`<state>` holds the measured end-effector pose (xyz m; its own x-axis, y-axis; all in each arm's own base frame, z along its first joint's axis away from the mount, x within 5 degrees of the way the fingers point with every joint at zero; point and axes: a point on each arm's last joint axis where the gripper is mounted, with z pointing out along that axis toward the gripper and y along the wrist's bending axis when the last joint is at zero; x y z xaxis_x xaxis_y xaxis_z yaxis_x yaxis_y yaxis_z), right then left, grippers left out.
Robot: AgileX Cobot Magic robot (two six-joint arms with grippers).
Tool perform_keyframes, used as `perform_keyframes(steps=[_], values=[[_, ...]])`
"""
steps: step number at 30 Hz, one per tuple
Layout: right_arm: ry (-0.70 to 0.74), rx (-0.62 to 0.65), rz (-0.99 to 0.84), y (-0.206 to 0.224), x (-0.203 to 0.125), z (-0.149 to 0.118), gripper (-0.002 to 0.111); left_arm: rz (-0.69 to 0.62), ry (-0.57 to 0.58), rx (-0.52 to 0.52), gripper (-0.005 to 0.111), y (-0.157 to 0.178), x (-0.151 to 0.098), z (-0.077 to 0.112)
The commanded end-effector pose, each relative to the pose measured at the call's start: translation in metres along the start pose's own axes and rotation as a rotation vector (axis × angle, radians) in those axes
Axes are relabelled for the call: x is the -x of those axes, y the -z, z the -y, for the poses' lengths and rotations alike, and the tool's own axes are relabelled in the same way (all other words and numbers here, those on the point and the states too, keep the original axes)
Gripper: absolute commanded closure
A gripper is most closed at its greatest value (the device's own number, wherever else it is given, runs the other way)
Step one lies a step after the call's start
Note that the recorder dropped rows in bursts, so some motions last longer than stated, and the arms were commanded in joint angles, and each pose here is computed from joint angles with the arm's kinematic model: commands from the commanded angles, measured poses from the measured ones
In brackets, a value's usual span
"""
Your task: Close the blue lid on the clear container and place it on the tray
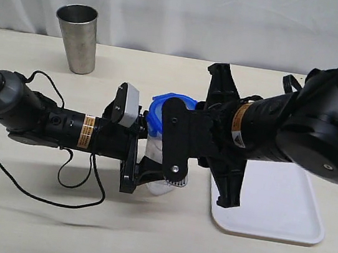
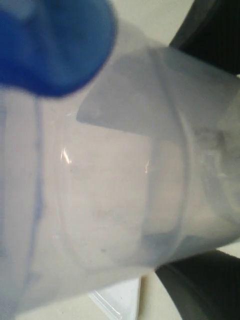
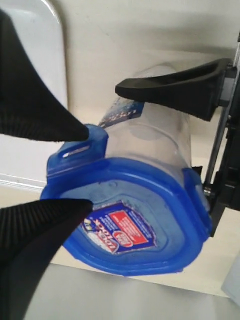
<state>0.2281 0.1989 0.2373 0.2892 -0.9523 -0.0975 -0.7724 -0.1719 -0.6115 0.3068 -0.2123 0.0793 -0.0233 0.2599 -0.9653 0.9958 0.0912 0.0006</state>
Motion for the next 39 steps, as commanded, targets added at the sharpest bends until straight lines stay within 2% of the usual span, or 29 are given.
perform_keyframes(steps=[1,20,27,32,39], values=[[-0.074,0.094,-0.028,-0.026,0.000,-0.016,0.076,0.084,-0.017,-0.035,0.107,-0.001,0.012,0.004],[-0.147,0.119,-0.020,-0.040,-0.001,-0.031,0.087,0.082,-0.019,-0.041,0.107,-0.001,0.011,0.005],[-0.206,0.111,-0.018,-0.040,-0.001,-0.031,0.093,0.082,-0.019,-0.041,0.107,-0.001,0.011,0.005],[-0.272,0.102,-0.014,-0.041,-0.001,-0.031,0.094,0.082,-0.019,-0.041,0.107,-0.001,0.011,0.005],[-0.269,0.123,-0.046,-0.051,-0.002,-0.036,0.097,0.082,-0.019,-0.041,0.107,-0.001,0.011,0.005]])
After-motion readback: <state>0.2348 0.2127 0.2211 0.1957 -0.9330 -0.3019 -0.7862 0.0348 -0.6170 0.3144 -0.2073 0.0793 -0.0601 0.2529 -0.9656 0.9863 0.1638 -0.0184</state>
